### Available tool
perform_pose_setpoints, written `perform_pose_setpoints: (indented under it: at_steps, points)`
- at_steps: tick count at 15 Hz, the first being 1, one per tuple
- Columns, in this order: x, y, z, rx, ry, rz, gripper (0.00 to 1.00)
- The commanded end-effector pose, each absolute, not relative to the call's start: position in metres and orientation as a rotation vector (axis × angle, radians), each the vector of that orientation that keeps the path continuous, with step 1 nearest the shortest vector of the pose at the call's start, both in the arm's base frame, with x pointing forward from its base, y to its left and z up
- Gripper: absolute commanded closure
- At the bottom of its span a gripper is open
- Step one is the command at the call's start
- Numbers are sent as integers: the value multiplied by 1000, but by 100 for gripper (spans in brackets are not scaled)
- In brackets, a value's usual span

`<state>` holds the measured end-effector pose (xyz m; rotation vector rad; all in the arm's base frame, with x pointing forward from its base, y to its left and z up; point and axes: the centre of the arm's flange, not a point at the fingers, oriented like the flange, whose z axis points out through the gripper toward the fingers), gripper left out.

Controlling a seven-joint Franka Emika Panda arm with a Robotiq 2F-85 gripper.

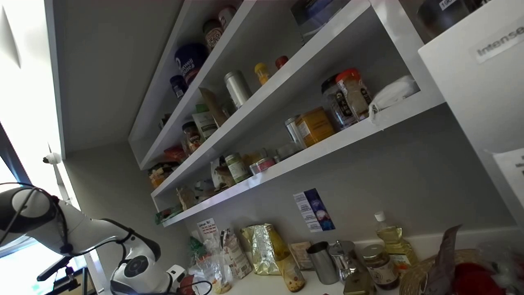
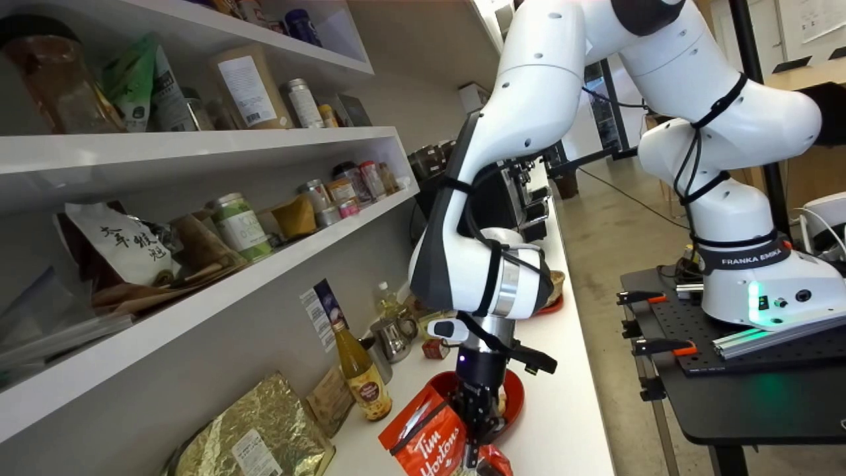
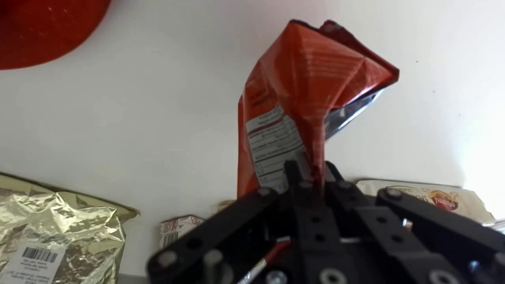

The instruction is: Shift the orange packet to the counter

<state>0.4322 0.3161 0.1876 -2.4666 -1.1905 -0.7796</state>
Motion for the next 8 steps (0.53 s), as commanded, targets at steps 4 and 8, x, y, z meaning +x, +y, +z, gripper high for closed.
perform_pose_setpoints:
  at_steps: [4,8]
  points:
    - [440,319,149,-2394,-1194,-920,99]
    - [436,312,138,-2372,-1216,-936,99]
